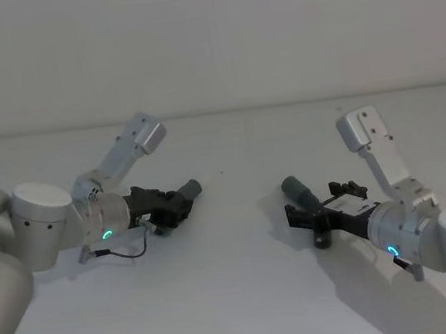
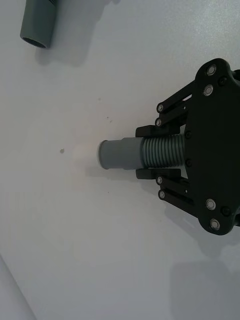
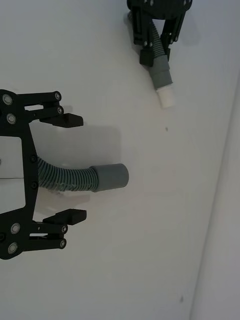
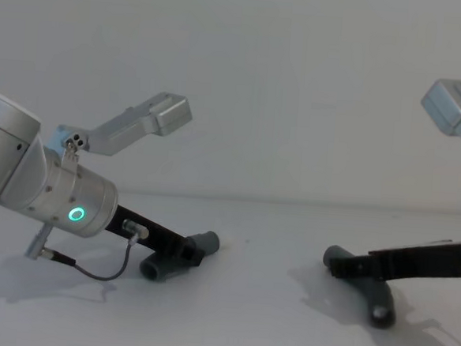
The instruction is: Use both hands to pick up one end of the pipe from the table, align the ends, and insert them.
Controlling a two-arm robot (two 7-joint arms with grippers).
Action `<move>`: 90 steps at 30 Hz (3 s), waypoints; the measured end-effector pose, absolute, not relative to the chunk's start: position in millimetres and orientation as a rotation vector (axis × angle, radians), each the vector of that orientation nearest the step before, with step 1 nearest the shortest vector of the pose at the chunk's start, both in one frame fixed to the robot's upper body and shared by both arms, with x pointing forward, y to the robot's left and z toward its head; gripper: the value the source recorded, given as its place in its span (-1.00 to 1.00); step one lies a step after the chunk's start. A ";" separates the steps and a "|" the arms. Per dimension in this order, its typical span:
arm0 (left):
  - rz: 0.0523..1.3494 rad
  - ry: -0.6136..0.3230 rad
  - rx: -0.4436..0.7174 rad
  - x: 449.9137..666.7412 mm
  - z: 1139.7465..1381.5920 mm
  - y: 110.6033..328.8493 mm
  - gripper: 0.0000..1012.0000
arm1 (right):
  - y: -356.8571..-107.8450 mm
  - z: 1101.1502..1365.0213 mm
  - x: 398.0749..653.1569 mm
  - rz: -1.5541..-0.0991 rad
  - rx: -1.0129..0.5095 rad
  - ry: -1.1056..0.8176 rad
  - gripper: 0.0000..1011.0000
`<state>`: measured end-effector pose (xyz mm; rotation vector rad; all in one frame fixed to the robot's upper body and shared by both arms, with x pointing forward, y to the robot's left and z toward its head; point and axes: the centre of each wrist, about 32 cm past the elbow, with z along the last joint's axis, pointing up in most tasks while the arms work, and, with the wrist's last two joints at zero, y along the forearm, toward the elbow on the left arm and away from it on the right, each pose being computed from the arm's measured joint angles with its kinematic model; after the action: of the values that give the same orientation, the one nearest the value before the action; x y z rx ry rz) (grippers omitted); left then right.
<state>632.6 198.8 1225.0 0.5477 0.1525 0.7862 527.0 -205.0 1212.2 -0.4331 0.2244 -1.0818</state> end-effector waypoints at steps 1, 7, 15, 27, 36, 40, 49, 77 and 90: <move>0.786 0.152 0.548 632.6 1225.0 198.7 -0.32 | -204.9 1212.1 527.6 -1.082 -0.435 0.227 0.98; 0.786 0.152 0.548 632.6 1225.0 198.7 -0.32 | -204.2 1211.3 531.2 -1.080 -0.447 0.241 0.98; 0.786 0.152 0.548 632.6 1225.0 198.7 -0.32 | -202.9 1210.3 534.0 -1.069 -0.463 0.257 0.98; 0.786 0.152 0.548 632.6 1225.0 198.7 -0.32 | -201.3 1207.7 535.7 -1.054 -0.484 0.277 0.98; 0.786 0.152 0.548 632.6 1225.0 198.7 -0.32 | -200.7 1206.2 536.2 -1.052 -0.489 0.285 0.98; 0.786 0.152 0.548 632.6 1225.0 198.7 -0.32 | -200.6 1205.9 536.4 -1.052 -0.489 0.287 0.91; 0.786 0.152 0.548 632.6 1225.0 198.8 -0.32 | -200.5 1205.3 536.4 -1.052 -0.491 0.290 0.46; 0.786 0.151 0.549 632.8 1225.2 198.5 -0.32 | -200.4 1204.5 536.1 -1.052 -0.491 0.292 -0.44; 0.786 0.058 0.557 635.4 1241.2 194.2 -0.32 | -207.4 1206.6 529.5 -1.036 -0.433 0.207 -0.44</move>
<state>635.4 194.2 1241.2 0.5575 0.0582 0.7857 529.5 -207.4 1206.6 -0.4327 0.2068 -1.0357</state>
